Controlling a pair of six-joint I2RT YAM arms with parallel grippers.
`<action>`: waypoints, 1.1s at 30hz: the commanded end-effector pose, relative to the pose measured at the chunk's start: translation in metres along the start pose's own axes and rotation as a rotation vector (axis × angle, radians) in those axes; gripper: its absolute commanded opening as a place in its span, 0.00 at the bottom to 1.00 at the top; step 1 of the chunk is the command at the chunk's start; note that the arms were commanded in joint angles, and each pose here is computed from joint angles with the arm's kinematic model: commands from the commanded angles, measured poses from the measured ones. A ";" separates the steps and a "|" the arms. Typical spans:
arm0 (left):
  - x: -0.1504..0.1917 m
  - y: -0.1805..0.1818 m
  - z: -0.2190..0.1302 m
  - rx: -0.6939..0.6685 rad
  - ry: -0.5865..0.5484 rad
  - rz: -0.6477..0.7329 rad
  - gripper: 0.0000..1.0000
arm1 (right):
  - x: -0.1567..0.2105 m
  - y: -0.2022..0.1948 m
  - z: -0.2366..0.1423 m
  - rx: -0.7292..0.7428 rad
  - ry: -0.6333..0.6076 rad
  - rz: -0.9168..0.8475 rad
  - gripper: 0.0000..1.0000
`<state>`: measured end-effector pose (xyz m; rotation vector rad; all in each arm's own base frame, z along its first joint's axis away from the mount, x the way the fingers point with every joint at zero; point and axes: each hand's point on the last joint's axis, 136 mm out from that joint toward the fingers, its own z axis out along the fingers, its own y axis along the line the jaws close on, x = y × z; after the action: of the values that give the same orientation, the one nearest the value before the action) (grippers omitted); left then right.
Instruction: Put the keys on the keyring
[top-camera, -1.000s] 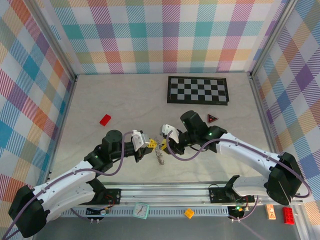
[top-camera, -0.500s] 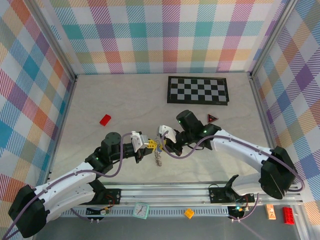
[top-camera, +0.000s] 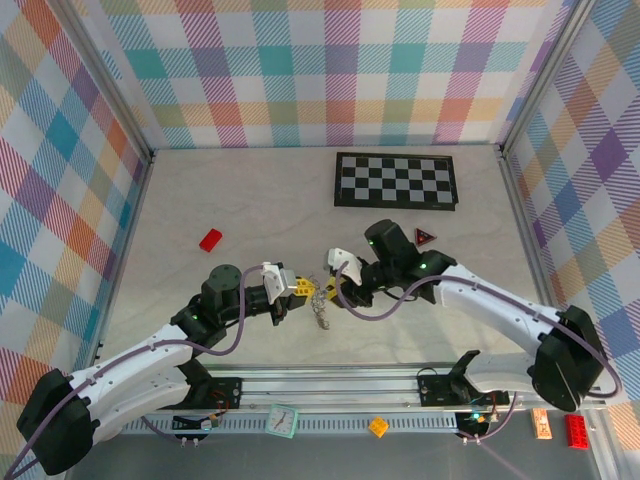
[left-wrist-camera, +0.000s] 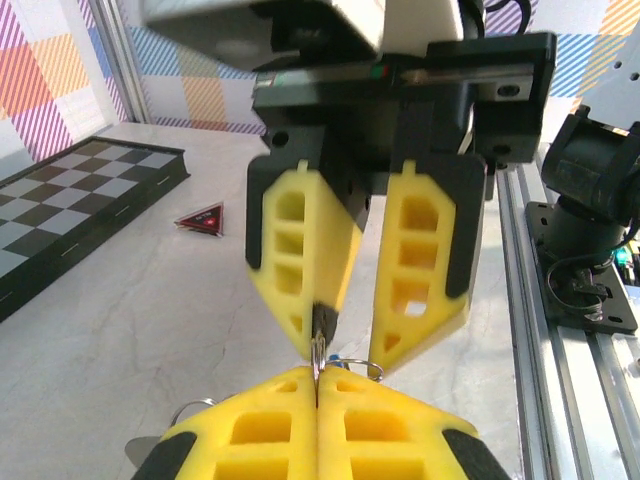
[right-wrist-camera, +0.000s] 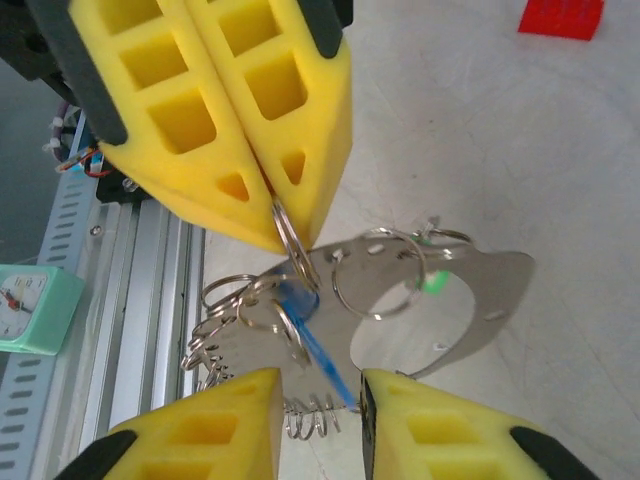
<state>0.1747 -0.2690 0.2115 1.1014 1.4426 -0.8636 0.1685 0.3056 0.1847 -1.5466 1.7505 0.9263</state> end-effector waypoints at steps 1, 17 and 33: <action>-0.018 -0.009 -0.003 0.041 -0.079 0.035 0.00 | -0.016 0.008 -0.009 -0.018 -0.095 -0.045 0.28; -0.020 -0.014 0.000 0.080 -0.098 0.027 0.00 | -0.034 0.011 -0.002 -0.088 -0.196 -0.020 0.24; -0.027 -0.015 -0.001 0.083 -0.133 0.027 0.00 | -0.031 0.013 0.007 -0.147 -0.185 -0.017 0.12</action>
<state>0.1679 -0.2731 0.2139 1.1090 1.4074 -0.9237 0.1621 0.3250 0.2040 -1.4873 1.6093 1.1412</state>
